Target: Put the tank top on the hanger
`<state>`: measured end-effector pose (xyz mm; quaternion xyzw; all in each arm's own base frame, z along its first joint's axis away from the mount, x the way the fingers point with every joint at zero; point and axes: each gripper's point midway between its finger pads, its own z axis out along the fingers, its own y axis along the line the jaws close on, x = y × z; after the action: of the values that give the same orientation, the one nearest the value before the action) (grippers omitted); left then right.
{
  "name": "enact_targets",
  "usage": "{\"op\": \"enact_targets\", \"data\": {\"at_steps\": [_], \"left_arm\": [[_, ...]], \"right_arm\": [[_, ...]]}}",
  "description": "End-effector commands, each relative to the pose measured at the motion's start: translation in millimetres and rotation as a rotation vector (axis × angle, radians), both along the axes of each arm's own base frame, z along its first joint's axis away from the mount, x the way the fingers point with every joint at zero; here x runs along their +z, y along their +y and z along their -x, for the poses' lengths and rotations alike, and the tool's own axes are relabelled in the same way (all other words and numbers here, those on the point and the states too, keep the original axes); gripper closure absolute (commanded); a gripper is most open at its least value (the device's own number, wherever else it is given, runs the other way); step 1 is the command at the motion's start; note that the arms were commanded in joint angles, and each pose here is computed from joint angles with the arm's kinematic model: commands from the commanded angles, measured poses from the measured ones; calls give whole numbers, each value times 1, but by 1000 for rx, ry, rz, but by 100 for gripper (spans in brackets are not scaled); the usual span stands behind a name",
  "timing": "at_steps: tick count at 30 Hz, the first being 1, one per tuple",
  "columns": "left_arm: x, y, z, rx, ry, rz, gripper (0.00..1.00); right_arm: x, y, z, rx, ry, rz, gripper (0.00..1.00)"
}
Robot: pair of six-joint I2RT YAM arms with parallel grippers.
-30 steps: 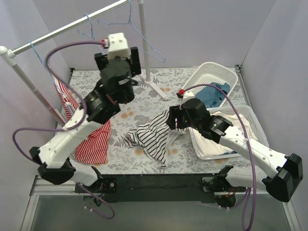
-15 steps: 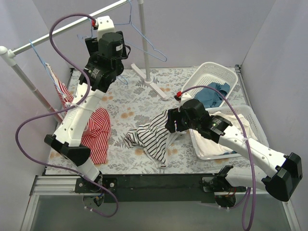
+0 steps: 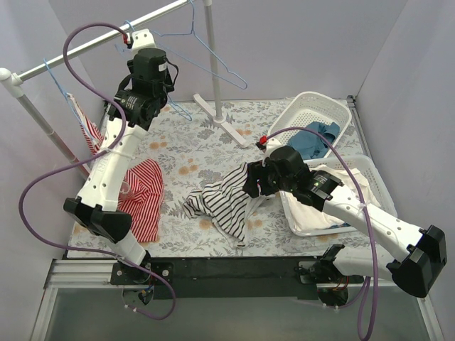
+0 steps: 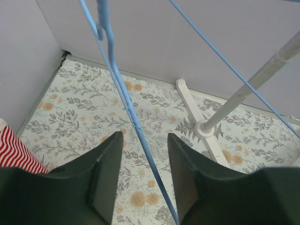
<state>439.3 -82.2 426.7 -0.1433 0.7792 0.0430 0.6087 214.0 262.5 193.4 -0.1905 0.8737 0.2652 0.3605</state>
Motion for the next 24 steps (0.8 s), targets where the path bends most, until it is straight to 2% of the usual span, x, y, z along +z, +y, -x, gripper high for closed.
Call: {"op": "enact_targets", "data": {"at_steps": [1, 2, 3, 6, 7, 10, 19, 24], "left_arm": [[-2, 1, 4, 2, -1, 10, 62], [-1, 1, 4, 6, -1, 10, 64], [0, 0, 5, 0, -2, 12, 71], [4, 0, 7, -4, -8, 20, 83], [9, 1, 8, -4, -18, 23, 91], [19, 2, 11, -8, -37, 25, 100], [56, -2, 36, -79, -96, 49, 100], [50, -6, 63, -174, -75, 59, 100]], "right_arm": [[8, -1, 8, 49, -16, -15, 30], [8, -2, 8, 52, -20, -12, 30], [10, -4, 9, 51, -25, -9, 30], [13, -8, 10, 48, -39, -2, 30], [14, -9, 10, 47, -42, 0, 30], [17, -11, 10, 51, -52, -2, 30], [22, -13, 5, 50, -83, 27, 30], [22, -15, -1, 31, -95, 45, 30]]}}
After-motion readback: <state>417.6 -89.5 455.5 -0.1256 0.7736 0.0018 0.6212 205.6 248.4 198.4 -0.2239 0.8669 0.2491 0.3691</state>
